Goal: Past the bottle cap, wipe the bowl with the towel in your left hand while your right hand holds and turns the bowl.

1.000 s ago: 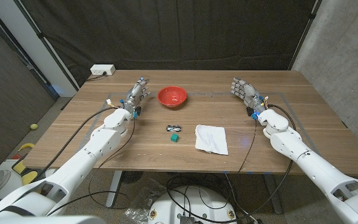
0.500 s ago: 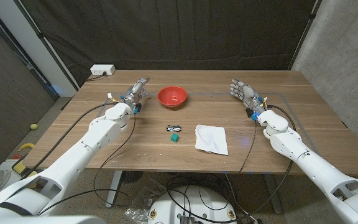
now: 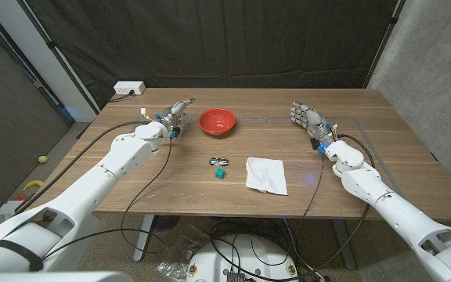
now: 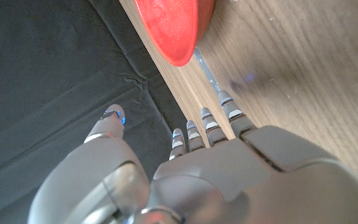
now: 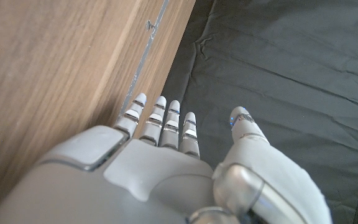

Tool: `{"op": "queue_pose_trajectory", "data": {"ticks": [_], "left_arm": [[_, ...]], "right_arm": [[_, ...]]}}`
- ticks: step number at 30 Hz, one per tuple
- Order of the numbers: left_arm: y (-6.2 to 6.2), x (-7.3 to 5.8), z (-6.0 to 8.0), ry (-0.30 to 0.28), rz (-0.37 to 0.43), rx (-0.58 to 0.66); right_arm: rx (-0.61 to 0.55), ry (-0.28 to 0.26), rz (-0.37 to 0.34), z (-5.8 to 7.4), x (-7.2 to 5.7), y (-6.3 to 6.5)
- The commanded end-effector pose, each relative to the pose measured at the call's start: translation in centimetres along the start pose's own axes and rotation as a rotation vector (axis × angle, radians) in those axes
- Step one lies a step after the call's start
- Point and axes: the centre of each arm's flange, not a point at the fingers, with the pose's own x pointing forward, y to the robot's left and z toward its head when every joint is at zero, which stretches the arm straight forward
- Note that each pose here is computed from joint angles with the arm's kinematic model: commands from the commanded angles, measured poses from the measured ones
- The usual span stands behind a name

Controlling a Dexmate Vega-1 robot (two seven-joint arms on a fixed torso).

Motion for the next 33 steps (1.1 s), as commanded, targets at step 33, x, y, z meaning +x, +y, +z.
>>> {"op": "queue_pose_trajectory", "data": {"ticks": [33], "left_arm": [[0.0, -0.6, -0.5, -0.155, -0.048, 0.139]], "right_arm": [[-0.300, 0.035, 0.007, 0.8, -4.1, 4.4]]}}
